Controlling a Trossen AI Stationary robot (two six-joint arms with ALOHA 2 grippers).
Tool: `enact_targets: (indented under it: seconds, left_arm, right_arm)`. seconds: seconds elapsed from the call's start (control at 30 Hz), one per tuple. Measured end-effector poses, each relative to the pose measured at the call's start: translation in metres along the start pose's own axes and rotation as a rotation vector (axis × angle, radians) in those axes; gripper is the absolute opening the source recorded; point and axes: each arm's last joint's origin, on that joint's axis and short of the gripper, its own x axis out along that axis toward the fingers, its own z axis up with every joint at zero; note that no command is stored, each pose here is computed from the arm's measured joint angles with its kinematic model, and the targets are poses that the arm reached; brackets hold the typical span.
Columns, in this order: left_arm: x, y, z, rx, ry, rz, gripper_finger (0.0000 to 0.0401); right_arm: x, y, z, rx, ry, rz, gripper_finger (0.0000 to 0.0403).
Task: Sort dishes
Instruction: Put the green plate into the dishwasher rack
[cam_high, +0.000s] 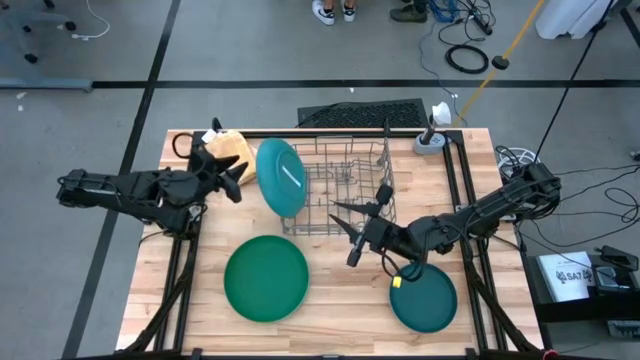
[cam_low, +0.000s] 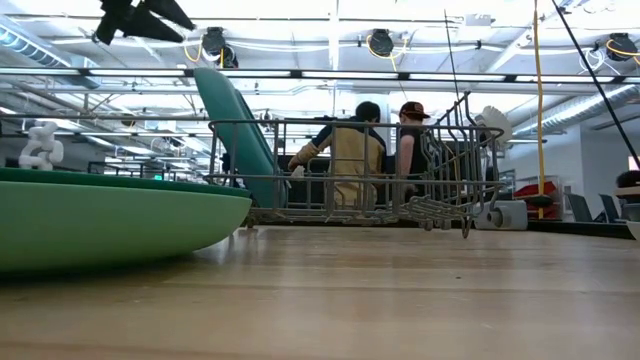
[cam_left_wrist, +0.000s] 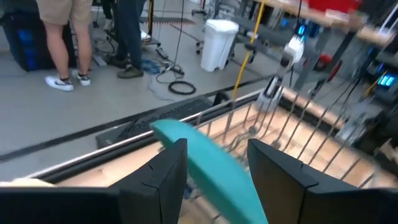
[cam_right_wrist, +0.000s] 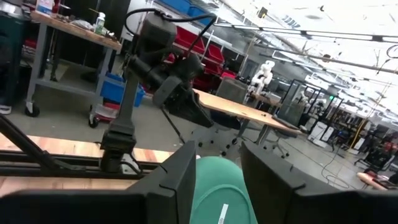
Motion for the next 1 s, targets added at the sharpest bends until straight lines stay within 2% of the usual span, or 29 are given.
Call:
enact_targets:
  seconds: [0.1, 0.23, 0.37, 0.43, 0.5, 0.57, 0.7, 1.0]
  left_arm:
    - [0.000, 0.001, -0.002, 0.023, 0.017, -0.004, 0.0177]
    - [-0.002, -0.002, 0.000, 0.048, 0.053, -0.130, 0.0177]
    - [-0.006, -0.012, -0.002, 0.133, 0.147, -0.414, 0.0177]
    - [-0.007, -0.017, -0.008, 0.158, 0.239, -0.563, 0.0177]
    - [-0.008, -0.023, -0.017, 0.170, 0.357, -0.650, 0.0177]
    - [-0.007, -0.027, -0.029, 0.188, 0.498, -0.665, 0.0177]
    - [-0.004, -0.038, -0.057, 0.259, 0.764, -0.628, 0.0177]
    - [-0.002, -0.081, -0.105, 0.408, 1.055, -0.760, 0.0177]
  right_arm:
    - [0.000, 0.000, 0.000, 0.002, -0.001, -0.001, 0.0118]
    - [0.000, 0.000, 0.000, 0.001, -0.001, -0.001, 0.0118]
    - [0.000, 0.000, 0.000, -0.003, -0.001, -0.001, 0.0118]
    - [0.000, 0.000, 0.000, -0.006, 0.000, 0.000, 0.0118]
    - [0.000, 0.000, 0.000, -0.018, 0.003, 0.001, 0.0118]
    - [0.000, 0.000, -0.001, -0.025, 0.005, 0.002, 0.0118]
    - [0.001, 0.000, -0.001, -0.034, 0.007, 0.000, 0.0118]
    - [0.001, 0.000, -0.001, -0.035, 0.008, 0.000, 0.0118]
